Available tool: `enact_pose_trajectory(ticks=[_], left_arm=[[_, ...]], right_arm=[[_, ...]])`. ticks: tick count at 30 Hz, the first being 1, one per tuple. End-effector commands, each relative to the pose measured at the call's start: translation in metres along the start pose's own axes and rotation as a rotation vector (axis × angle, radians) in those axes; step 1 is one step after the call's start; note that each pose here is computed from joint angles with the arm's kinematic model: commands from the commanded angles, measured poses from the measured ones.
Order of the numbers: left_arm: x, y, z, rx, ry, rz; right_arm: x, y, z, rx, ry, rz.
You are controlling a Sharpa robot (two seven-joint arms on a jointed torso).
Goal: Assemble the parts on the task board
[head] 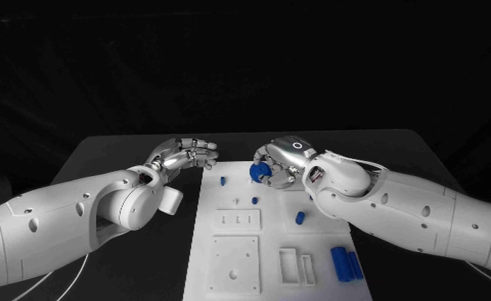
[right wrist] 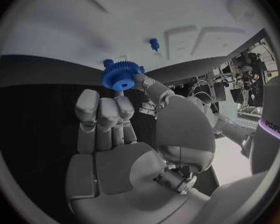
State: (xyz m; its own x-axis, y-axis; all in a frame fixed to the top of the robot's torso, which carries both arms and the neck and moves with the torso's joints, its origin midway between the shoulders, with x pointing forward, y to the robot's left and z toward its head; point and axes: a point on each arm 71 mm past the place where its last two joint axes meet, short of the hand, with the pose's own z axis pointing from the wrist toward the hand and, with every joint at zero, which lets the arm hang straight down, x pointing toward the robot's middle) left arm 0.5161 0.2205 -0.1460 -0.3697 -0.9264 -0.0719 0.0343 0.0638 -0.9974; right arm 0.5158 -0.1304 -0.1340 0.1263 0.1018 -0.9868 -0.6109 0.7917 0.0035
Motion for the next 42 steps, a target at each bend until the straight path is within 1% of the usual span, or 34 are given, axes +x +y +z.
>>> enact_pose_trajectory(ticks=[1, 7, 16, 26, 33, 42], left_arm=[[0.0021, -0.0015, 0.0008, 0.008, 0.012, -0.005], [0.0039, -0.0016, 0.0017, 0.009, 0.017, -0.006], [0.0023, -0.0015, 0.0013, 0.008, 0.012, -0.005], [0.0042, -0.0014, 0.0022, 0.007, 0.018, -0.006], [0.0047, -0.0013, 0.0022, 0.005, 0.022, -0.008], [0.0055, -0.0014, 0.0025, 0.004, 0.024, -0.008]], right_arm=[[-0.001, 0.009, 0.005, -0.019, -0.018, -0.014], [0.005, 0.016, 0.014, -0.031, -0.007, -0.012], [0.016, 0.020, 0.019, -0.045, 0.024, -0.012], [0.029, 0.015, 0.021, -0.031, 0.053, -0.020], [0.033, 0.009, 0.024, -0.012, 0.068, -0.012], [0.037, 0.012, 0.025, -0.019, 0.082, 0.003]])
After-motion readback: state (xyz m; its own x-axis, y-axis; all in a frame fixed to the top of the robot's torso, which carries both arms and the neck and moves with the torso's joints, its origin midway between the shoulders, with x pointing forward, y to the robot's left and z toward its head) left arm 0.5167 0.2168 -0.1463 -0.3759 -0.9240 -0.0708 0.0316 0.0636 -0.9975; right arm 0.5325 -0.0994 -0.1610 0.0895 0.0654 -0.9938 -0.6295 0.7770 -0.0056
